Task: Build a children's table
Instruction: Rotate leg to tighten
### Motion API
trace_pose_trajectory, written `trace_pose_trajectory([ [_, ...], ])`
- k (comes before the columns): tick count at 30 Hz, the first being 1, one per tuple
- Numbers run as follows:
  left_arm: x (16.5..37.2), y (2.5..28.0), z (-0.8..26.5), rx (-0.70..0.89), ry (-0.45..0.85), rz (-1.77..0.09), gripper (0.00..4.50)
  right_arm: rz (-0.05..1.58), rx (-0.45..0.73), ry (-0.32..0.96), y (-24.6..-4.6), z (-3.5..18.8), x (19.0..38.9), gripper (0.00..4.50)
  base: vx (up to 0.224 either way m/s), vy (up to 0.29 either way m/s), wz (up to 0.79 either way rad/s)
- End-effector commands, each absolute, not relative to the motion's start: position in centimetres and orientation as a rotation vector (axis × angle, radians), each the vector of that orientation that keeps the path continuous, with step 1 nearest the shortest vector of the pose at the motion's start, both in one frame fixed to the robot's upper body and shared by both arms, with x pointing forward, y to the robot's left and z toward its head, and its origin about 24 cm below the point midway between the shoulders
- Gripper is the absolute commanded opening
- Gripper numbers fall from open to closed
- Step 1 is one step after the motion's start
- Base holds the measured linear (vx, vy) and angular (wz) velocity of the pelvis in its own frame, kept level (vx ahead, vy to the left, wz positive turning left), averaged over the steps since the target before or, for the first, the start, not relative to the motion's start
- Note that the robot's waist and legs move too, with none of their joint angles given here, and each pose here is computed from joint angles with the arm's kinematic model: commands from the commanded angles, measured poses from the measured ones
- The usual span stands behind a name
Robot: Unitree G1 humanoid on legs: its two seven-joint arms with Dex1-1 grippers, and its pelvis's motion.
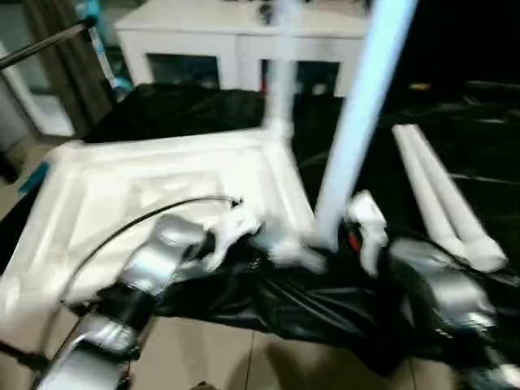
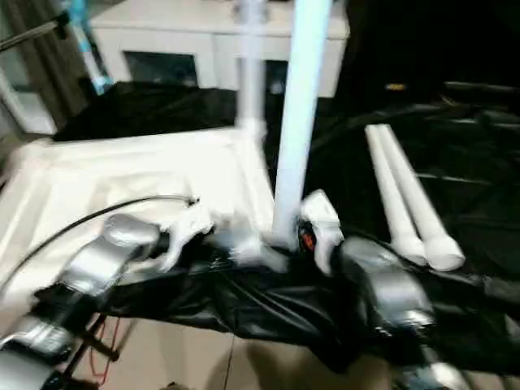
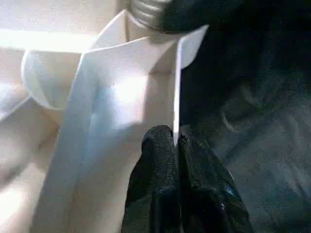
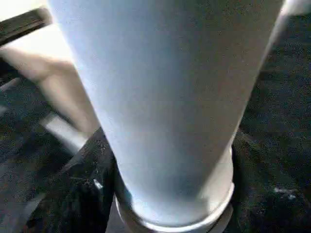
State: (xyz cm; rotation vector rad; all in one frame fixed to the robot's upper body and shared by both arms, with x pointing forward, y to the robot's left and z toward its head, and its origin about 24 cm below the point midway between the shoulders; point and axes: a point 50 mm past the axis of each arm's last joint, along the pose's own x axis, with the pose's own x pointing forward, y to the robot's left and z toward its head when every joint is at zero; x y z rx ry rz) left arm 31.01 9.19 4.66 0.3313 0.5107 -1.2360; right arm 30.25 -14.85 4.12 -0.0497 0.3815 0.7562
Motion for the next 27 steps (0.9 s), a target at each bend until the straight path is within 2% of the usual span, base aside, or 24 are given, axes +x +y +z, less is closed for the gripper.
trace_pose_trajectory([
  [1,31.4,7.0,6.1,0.313,0.427,-1.255,0.0,0.76,-0.042,0.467,-13.2,2.2,29.7,2.73,0.0,0.0,0.0],
  [2,31.6,6.7,6.1,0.298,0.426,-1.218,0.0,0.711,-0.03,0.48,-13.1,2.0,29.9,2.73,0.0,0.0,0.0],
  [3,32.2,5.7,6.3,0.258,0.423,-1.131,0.0,0.562,-0.015,0.518,-12.6,1.2,30.6,2.73,0.0,0.0,0.0],
  [5,32.4,5.0,6.5,0.24,0.418,-1.099,0.0,0.497,-0.008,0.539,-12.0,0.7,30.9,2.73,0.0,0.0,0.0],
  [6,32.3,4.6,6.5,0.237,0.413,-1.1,0.0,0.485,-0.005,0.532,-11.6,0.7,31.0,2.73,0.0,0.0,0.0],
  [8,32.0,4.1,6.6,0.24,0.404,-1.121,0.0,0.486,0.007,0.514,-11.0,0.8,31.1,3.42,0.0,0.0,0.0],
  [11,31.5,4.1,6.5,0.261,0.395,-1.162,0.0,0.51,0.032,0.498,-10.8,1.1,31.2,3.51,0.0,0.0,0.0],
  [15,31.3,4.6,6.4,0.276,0.382,-1.201,0.0,0.556,0.002,0.442,-11.0,2.0,31.5,3.9,0.0,0.0,0.0],
  [20,30.6,6.1,6.3,0.318,0.381,-1.312,0.0,0.839,-0.076,0.331,-11.5,4.0,30.4,3.9,0.0,0.0,0.0],
  [27,29.7,7.5,6.4,0.35,0.396,-1.464,0.0,1.136,-0.185,0.359,-13.3,4.5,28.0,3.9,0.0,0.0,0.0],
])
